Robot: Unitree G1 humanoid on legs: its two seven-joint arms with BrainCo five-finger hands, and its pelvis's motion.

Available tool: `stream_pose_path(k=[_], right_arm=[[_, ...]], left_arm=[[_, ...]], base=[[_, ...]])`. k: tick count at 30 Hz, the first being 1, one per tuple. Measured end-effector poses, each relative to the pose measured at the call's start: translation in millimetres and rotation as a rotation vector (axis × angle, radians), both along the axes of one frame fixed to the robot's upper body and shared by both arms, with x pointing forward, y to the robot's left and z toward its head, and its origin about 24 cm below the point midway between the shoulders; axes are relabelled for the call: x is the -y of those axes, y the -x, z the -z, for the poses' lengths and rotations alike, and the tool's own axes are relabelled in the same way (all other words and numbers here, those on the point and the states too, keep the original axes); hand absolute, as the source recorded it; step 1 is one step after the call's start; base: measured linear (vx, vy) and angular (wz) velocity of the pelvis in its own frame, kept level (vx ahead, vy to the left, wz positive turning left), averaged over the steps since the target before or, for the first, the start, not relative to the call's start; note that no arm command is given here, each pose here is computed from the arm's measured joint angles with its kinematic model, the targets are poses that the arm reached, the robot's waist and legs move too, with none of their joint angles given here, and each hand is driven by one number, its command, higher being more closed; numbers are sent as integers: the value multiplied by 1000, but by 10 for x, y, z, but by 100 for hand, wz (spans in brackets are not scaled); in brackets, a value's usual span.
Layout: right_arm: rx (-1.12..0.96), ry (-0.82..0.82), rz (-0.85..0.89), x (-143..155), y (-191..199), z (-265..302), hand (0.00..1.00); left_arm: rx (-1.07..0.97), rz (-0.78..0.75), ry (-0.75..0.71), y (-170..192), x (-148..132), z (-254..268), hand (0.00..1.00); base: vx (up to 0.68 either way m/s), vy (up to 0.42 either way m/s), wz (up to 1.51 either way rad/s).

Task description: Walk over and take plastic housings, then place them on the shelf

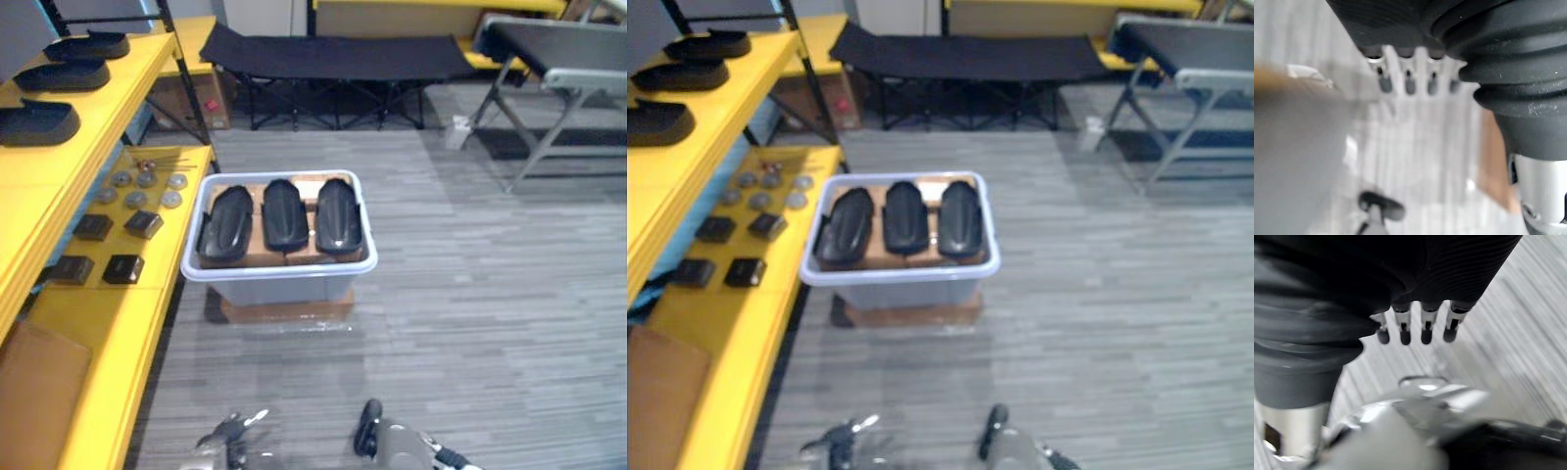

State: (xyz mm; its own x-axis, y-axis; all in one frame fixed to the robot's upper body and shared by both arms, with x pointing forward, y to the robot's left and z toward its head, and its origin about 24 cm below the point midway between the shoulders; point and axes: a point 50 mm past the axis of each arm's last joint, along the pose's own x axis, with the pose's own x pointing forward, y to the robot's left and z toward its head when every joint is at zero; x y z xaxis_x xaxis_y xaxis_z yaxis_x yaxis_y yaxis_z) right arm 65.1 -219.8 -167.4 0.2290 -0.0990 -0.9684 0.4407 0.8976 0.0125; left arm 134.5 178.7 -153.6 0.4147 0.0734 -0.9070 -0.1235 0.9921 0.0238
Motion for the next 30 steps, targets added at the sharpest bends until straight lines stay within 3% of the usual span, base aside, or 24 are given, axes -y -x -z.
stream_pose_path(k=[8,13,17,21,25,27,28,30], right_arm=[[-60,48,14,71,158,11,0],[57,107,65,216,-16,-60,0],[115,114,20,139,-142,-71,0],[189,119,-110,128,-240,-103,0],[352,109,-455,-172,-597,-191,0],[557,86,-845,-621,-972,-385,0],[617,73,-937,-759,-1055,-458,0],[857,7,-1243,-1338,-1277,-797,0]], left_arm=[[18,-167,-54,60,-89,-3,0],[-36,-250,-58,220,-190,47,0],[-76,-200,-156,370,-437,48,0],[-69,-194,-148,345,-405,47,0],[11,-170,-147,209,-352,-1,0],[58,-136,-163,101,-356,-42,0],[66,-125,-167,67,-358,-53,0],[92,-100,-199,-38,-368,-95,0]], base=[[182,-27,12],[222,166,-7],[254,182,10],[185,74,19],[107,1,20],[57,-7,17],[22,-19,29],[11,-9,23]])
